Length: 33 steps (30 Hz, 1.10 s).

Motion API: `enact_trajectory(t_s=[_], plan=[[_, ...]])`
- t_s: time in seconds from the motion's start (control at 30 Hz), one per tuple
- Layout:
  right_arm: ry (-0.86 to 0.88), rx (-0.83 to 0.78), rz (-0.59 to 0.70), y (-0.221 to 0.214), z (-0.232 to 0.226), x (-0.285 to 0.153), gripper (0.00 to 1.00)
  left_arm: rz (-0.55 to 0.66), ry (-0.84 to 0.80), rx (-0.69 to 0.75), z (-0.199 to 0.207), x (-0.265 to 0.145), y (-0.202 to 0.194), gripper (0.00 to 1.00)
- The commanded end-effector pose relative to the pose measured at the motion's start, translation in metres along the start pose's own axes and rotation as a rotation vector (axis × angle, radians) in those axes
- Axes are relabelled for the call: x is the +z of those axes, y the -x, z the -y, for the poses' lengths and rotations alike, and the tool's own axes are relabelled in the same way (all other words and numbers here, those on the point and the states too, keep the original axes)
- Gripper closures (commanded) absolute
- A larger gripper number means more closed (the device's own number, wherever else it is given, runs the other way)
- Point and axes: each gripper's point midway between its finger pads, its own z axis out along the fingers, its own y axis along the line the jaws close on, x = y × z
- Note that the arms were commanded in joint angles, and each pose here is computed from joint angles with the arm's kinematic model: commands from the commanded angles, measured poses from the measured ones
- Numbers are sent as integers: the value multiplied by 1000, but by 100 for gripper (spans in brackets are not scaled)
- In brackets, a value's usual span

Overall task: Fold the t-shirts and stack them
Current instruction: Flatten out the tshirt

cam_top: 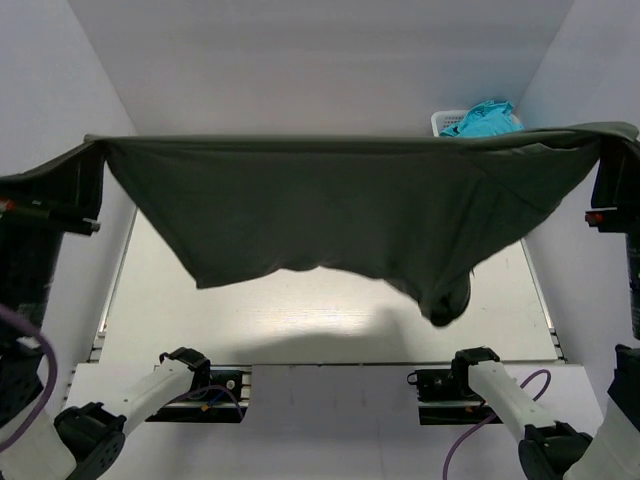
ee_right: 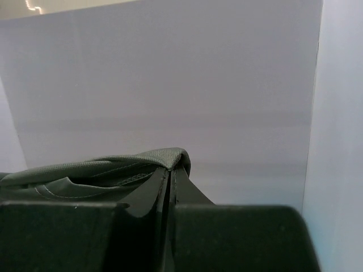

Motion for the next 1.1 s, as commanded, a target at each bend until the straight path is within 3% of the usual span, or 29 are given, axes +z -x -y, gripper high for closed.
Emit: enact_trajectory(t_s=[0.0, 0.17, 0.33, 0.37, 0.43, 0.63, 0.9, 0.97, 1.03, 1.07], plan=[[-14, -45, 68, 22, 3, -9, 100, 2, -29, 25, 5, -10, 6, 100], [-31, -57, 60, 10, 7, -12, 100, -9, -20, 27, 2, -13, 3, 100], [-22, -40, -25, -47, 10, 2, 100, -112, 85, 19, -25, 13, -55, 100], [-32, -27, -110, -87, 14, 9, 100, -170, 127, 21, -37, 19, -83, 100], [-53, -8, -145, -114, 20, 19, 100, -187, 217, 15, -57, 26, -104, 100], [-43, 54, -475, -293, 25, 33, 100, -375, 514, 78, -133, 36, -226, 100], [-42, 46, -716, -435, 39, 33, 100, -606, 830, 239, -221, 37, -372, 100], [-42, 21, -784, -470, 44, 36, 100, -624, 865, 251, -233, 48, -393, 100], [-31, 3, -786, -478, 45, 48, 100, -675, 904, 275, -253, 59, -426, 100], [-39, 3, -850, -511, 49, 47, 100, -670, 914, 274, -260, 67, -434, 100]])
